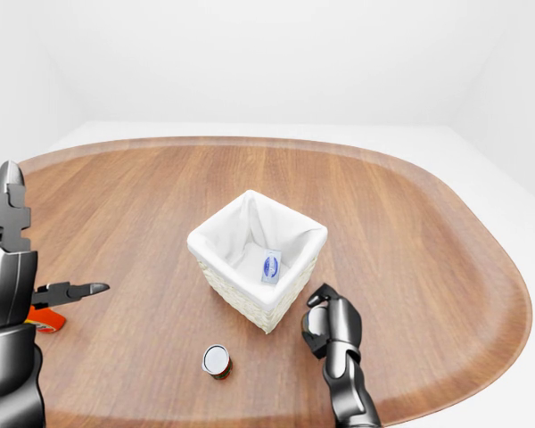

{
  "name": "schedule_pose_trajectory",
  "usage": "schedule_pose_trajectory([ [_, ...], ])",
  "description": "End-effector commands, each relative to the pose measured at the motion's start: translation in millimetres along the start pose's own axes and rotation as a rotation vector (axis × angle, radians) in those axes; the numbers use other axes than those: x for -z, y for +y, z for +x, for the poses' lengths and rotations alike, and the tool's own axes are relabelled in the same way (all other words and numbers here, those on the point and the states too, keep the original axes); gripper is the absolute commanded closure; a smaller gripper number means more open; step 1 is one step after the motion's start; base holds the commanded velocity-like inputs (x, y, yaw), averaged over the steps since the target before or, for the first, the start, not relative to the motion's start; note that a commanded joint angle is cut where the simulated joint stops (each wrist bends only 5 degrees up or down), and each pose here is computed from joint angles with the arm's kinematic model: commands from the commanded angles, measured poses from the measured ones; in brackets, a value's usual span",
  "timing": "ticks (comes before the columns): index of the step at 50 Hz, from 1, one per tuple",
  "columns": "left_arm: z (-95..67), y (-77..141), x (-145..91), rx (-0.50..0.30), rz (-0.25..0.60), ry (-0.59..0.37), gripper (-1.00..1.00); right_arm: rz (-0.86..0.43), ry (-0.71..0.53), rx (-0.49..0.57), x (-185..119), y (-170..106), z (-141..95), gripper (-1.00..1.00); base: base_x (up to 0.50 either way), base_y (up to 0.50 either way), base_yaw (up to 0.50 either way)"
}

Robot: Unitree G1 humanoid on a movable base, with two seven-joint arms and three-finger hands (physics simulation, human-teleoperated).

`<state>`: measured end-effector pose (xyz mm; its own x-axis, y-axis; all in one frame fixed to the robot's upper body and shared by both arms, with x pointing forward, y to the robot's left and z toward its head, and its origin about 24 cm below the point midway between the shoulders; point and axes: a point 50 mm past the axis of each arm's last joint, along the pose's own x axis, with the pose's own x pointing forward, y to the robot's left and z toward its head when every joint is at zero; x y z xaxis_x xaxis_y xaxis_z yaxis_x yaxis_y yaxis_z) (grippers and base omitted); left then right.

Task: Pick up the alphabet soup and the cream cheese box, and put them in the basket.

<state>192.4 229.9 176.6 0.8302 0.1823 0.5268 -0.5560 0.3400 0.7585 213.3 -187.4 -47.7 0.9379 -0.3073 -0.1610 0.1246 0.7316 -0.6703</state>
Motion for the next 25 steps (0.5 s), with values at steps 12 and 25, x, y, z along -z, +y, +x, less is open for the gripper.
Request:
schedule_pose_trajectory([
  [12, 0.6, -1.5, 2.5, -0.001, -0.010, 0.008, -1.00, 0.175, 0.013, 0.264, -14.1, -42.1, 28.2, 1.00, 0.00, 0.00, 0.00],
  [25, 0.2, 0.4, 0.4, -0.002, -0.006, 0.001, -1.00, 0.234, 0.115, 0.353, -3.0, -62.0, 37.0, 1.00, 0.00, 0.00, 0.00],
])
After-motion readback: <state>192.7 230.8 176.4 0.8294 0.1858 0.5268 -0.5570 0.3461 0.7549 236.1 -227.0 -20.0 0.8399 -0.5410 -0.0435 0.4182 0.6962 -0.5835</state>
